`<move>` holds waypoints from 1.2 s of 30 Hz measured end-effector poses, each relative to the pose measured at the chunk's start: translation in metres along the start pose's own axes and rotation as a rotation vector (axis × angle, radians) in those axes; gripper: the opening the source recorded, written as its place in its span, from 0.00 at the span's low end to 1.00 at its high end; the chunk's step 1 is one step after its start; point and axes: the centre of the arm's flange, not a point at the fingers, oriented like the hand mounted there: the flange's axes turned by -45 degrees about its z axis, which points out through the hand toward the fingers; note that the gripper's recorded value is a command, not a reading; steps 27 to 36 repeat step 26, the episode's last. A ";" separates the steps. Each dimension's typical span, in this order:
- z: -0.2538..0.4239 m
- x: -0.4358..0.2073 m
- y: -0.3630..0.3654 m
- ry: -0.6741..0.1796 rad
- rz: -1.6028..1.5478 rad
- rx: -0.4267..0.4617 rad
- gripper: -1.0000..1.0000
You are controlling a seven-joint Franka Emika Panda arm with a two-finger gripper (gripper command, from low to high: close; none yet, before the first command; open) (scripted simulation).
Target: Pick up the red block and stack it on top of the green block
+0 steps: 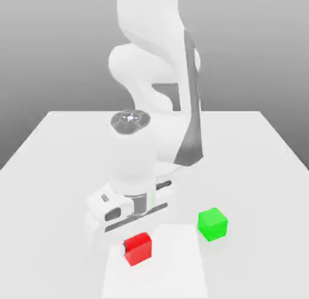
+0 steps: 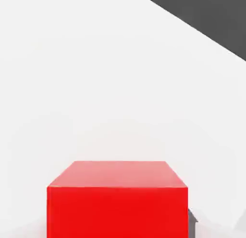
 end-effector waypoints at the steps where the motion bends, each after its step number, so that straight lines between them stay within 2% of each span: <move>1: -0.004 0.000 0.000 0.000 0.000 0.000 0.00; 7: -0.058 0.001 -0.001 0.001 -0.002 0.001 0.00; 10: -0.078 0.027 -0.071 0.007 -0.130 0.012 0.00; 14: -0.097 0.031 -0.159 0.004 -0.259 0.011 0.00; 16: -0.095 0.028 -0.188 0.002 -0.308 0.003 0.00; 22: -0.047 0.027 -0.197 0.000 -0.324 -0.001 0.00; 23: -0.040 0.026 -0.197 0.000 -0.324 -0.001 1.00; 36: -0.040 0.026 -0.196 0.000 -0.322 -0.001 1.00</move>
